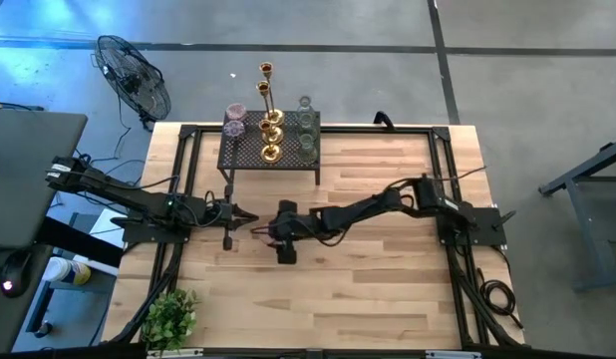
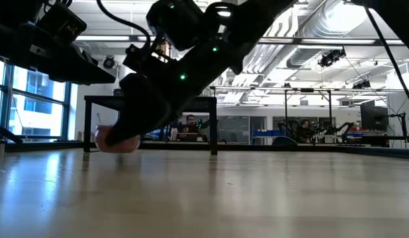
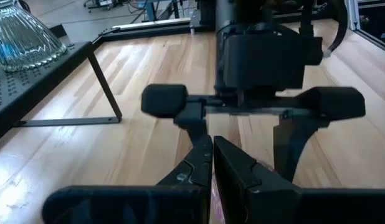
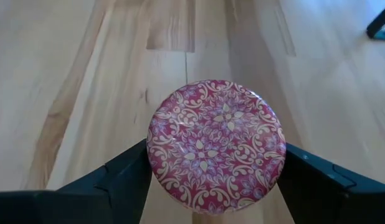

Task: Pick & Place candle stick holders
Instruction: Put the pink scented candle on the shelf

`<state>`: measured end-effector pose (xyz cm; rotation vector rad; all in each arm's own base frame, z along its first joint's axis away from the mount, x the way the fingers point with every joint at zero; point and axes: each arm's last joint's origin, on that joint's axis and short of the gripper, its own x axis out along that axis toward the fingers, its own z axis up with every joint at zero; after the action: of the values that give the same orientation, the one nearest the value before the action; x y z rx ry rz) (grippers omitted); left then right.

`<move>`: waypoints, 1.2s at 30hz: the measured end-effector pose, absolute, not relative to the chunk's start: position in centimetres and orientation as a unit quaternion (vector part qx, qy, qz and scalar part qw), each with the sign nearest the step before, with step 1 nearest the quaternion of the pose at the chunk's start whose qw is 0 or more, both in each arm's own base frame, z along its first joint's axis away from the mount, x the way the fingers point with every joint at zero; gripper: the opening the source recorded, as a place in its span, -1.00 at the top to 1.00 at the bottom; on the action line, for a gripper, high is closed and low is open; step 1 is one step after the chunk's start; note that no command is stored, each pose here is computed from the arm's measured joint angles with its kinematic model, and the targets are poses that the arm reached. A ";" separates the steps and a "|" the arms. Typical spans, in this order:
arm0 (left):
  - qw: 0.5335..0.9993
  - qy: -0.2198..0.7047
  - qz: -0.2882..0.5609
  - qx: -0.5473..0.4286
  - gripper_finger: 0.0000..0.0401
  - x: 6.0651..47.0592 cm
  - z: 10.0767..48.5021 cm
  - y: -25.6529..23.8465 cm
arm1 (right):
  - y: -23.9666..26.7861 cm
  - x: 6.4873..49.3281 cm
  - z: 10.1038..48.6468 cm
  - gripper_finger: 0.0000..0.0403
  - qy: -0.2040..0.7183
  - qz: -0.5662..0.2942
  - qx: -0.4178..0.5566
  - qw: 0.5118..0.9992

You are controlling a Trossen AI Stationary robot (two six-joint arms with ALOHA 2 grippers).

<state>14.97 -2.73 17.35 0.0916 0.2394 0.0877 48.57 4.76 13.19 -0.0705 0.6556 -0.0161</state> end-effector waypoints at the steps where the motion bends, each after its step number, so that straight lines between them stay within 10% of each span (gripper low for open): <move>1: 0.991 0.119 0.044 0.046 0.94 15.0 17.4 -2.7 | 4.5 48.7 13.3 -0.42 0.318 -0.008 -0.038 0.947; 36: 0.991 0.119 0.045 0.045 0.94 15.0 17.4 -2.7 | 3.2 48.7 13.6 -0.62 0.295 0.002 -0.028 0.955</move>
<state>14.97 -2.72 17.36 0.0910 0.2389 0.0898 48.75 3.23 13.55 -0.0563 0.5997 0.0043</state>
